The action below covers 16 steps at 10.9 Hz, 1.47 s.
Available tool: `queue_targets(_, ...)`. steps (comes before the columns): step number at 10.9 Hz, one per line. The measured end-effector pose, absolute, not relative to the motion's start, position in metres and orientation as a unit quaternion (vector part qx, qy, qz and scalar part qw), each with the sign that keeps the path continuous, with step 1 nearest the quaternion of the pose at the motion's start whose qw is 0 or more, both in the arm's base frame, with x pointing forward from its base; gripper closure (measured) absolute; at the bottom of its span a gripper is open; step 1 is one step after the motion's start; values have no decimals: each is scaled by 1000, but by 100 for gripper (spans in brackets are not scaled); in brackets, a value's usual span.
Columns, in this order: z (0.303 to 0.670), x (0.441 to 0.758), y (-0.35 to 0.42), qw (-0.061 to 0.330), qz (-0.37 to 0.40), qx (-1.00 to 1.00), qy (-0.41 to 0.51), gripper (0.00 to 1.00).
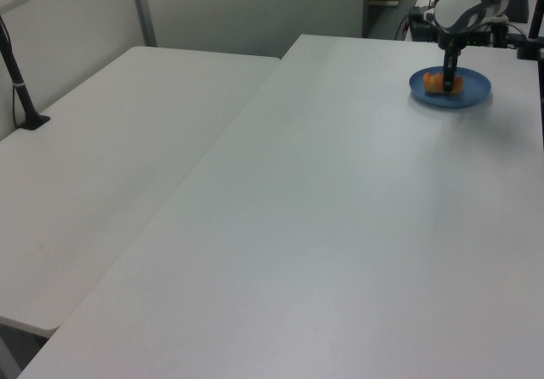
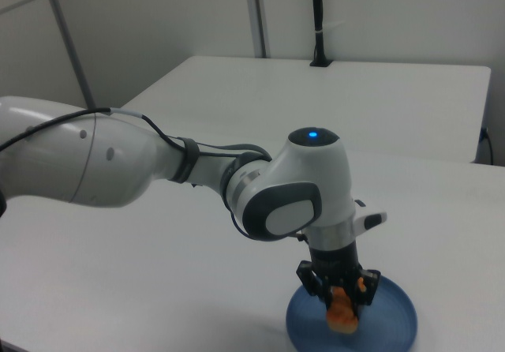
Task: Put the bread on the table
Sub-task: 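Lower the gripper and close it around the bread roll, then lift the bread roll off the plate and carry it beside the plate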
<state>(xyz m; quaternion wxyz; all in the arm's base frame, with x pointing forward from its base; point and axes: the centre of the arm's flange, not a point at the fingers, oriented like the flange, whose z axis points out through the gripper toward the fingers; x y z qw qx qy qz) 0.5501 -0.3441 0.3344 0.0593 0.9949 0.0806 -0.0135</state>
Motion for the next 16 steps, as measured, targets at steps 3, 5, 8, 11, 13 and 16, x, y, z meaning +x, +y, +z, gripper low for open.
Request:
queue_targets(3, 354, 549, -344, 60, -1, 995, 79, 53)
queue_targets(5, 368, 549, -343, 56, -1, 995, 79, 53)
queue_targets(8, 396, 560, -342, 45, 38, 996, 63, 53)
queue_targets(11, 432, 587, -341, 28, 106, 993, 40, 52)
queue_targets(13, 440, 620, -340, 28, 147, 988, 33, 52)
queue_targets(16, 406, 694, -326, 74, 221, 971, 43, 52)
